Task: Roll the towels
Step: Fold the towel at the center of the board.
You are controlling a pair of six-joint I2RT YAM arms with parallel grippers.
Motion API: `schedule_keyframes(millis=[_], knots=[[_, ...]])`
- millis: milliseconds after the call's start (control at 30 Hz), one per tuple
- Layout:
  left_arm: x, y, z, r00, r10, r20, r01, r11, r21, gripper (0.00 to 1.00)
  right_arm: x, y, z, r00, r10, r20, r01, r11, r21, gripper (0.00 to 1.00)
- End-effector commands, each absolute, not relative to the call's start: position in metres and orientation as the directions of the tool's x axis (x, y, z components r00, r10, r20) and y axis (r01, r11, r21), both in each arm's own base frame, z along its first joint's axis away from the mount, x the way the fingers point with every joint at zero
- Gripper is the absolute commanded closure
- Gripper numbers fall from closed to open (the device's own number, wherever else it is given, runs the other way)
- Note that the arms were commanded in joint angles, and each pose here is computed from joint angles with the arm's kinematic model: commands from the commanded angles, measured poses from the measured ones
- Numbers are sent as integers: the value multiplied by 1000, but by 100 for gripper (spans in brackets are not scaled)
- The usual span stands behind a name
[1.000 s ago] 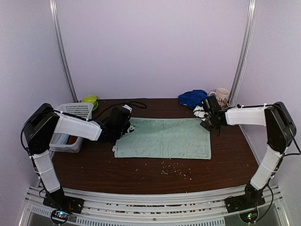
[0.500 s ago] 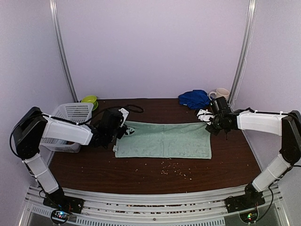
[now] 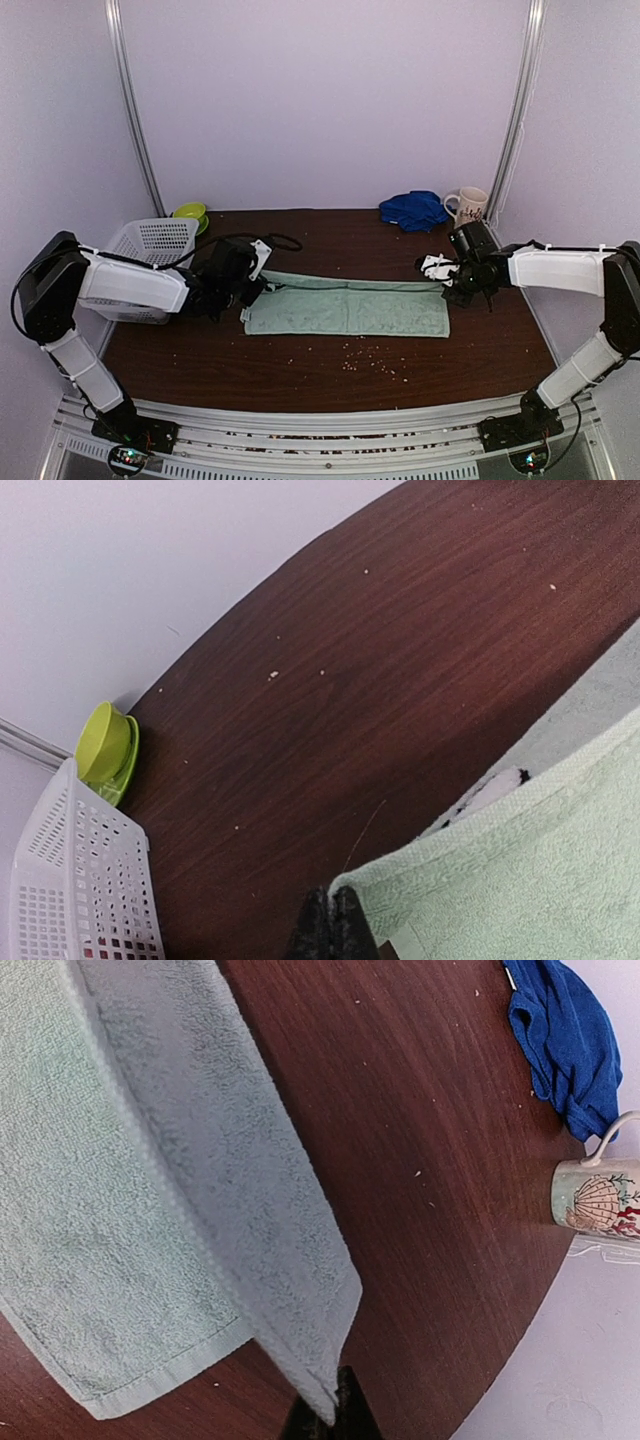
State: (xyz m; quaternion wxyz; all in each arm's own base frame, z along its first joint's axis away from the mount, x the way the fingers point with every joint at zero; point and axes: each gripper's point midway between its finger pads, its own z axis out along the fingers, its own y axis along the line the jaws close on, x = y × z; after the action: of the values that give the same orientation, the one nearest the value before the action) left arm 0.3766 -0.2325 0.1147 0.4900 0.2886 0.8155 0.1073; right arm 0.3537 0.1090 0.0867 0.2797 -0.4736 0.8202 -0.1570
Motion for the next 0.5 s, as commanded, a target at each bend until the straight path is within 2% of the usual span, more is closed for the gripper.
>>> schedule_keyframes(millis=[0, 467], knots=[[368, -222, 111, -382, 564, -732, 370, 819, 438, 100, 341, 109, 83, -380, -872, -308, -722, 487, -491, 100], [349, -210, 99, -413, 544, -731, 380, 832, 405, 100, 320, 112, 76, -349, -889, -296, -752, 454, -477, 100]])
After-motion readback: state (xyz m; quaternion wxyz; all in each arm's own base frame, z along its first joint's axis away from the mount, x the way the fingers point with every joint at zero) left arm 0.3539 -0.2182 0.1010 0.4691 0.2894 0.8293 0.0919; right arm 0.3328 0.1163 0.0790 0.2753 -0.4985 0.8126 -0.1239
